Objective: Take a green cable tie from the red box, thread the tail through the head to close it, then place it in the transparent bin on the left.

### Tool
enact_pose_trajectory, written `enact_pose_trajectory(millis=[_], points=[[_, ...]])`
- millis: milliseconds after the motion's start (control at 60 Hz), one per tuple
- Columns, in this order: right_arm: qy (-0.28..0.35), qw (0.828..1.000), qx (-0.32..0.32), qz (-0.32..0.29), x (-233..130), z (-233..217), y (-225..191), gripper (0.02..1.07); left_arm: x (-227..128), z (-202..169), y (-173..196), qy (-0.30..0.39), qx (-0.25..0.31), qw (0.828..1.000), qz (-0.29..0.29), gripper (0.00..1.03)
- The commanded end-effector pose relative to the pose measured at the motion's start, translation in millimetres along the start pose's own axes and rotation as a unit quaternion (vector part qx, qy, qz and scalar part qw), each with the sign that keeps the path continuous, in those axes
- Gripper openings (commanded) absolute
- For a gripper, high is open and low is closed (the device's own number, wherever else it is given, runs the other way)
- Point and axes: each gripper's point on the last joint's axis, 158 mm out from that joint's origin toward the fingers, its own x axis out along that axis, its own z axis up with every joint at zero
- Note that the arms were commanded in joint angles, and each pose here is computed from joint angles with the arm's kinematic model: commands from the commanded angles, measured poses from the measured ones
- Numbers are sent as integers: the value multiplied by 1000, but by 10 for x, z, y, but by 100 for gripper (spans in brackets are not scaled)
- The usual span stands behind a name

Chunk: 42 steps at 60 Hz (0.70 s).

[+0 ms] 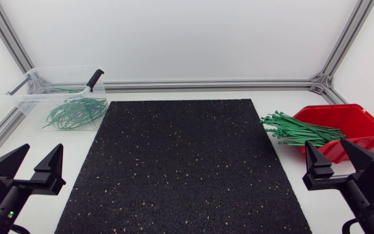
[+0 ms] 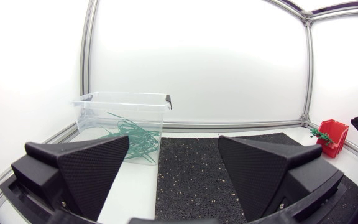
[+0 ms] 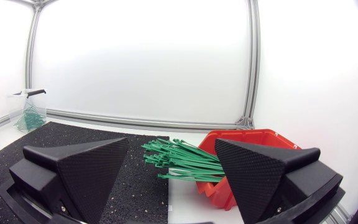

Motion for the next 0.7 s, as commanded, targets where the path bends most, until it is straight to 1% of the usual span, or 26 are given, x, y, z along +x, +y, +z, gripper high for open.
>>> enact_pose_trajectory(millis=[0, 233, 417, 550, 683], points=[[1, 1000, -1, 7, 7, -64, 35, 104, 16, -228, 4, 25, -6, 1000, -1, 100], [0, 1000, -1, 7, 7, -60, 34, 104, 17, -232, -4, 26, -6, 1000, -3, 100], [-11, 1000, -1, -2, -1, 26, -6, 104, 16, -224, -4, 24, -6, 1000, -3, 100], [-27, 1000, 0, -10, -29, 190, -45, 104, 16, -224, 4, 24, -6, 1000, -1, 100], [-52, 999, 0, -14, -87, 467, -70, 104, 16, -224, 0, 24, -6, 1000, -2, 100]])
